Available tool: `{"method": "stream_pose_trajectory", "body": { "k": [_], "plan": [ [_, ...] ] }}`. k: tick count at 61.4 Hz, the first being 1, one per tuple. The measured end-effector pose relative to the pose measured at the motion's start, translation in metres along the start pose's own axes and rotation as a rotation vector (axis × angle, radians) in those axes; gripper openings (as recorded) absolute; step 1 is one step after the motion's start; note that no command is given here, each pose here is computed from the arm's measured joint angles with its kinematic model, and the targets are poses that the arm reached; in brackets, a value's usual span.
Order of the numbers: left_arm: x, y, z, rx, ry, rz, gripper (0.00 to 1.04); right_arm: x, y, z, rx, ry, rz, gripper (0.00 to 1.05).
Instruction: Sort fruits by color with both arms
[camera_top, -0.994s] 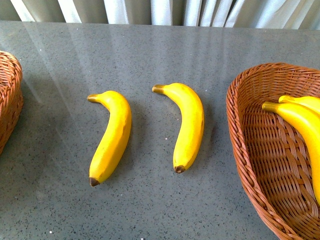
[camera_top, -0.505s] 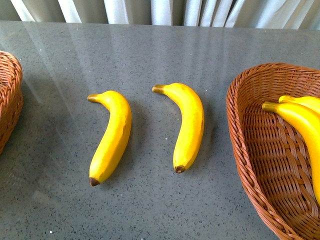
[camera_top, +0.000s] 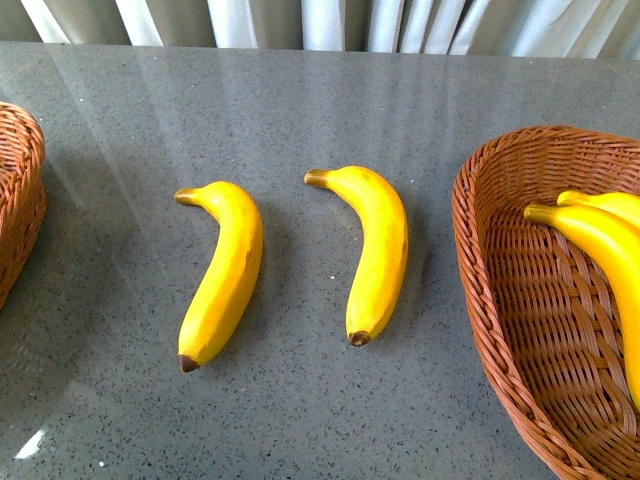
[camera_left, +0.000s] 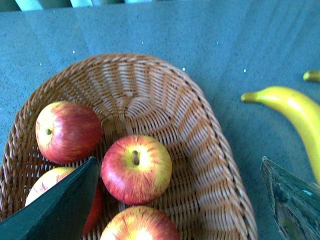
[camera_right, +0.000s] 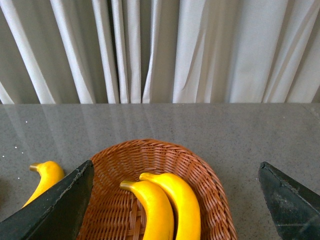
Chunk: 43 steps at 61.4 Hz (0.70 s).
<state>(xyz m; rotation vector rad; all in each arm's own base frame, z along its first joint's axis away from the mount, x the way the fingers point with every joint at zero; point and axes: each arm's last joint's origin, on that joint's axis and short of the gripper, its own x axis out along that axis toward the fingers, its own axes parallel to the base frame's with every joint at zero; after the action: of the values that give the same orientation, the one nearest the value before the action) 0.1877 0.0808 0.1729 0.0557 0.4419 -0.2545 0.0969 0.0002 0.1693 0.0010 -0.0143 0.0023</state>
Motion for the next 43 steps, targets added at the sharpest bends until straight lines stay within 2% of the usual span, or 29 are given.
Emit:
{"method": "stream_pose_trajectory", "body": {
  "k": [12,14,15,17,22,31,42,43],
  "plan": [
    [-0.002,-0.017,0.017,-0.070,-0.087,-0.042,0.95,0.000,0.000,0.000,0.000,0.000,0.000,0.96],
    [0.001,-0.022,0.016,-0.044,-0.157,0.065,0.88,0.000,0.000,0.000,0.000,0.000,0.000,0.96],
    [0.002,-0.023,0.015,-0.040,-0.169,0.062,0.87,0.000,0.000,0.000,0.000,0.000,0.000,0.96],
    [0.002,-0.029,0.010,-0.040,-0.246,0.165,0.80,0.000,0.000,0.000,0.000,0.000,0.000,0.96],
    [-0.006,-0.044,0.006,-0.029,-0.399,0.259,0.62,0.000,0.000,0.000,0.000,0.000,0.000,0.96],
    [-0.014,-0.059,0.001,-0.047,-0.436,0.265,0.33,0.000,0.000,0.000,0.000,0.000,0.000,0.96],
    [-0.021,-0.071,-0.007,-0.052,-0.432,0.261,0.01,0.000,0.000,0.000,0.000,0.000,0.000,0.96],
    [-0.021,-0.072,-0.008,-0.055,-0.433,0.261,0.01,0.000,0.000,0.000,0.000,0.000,0.000,0.96]
  ]
}}
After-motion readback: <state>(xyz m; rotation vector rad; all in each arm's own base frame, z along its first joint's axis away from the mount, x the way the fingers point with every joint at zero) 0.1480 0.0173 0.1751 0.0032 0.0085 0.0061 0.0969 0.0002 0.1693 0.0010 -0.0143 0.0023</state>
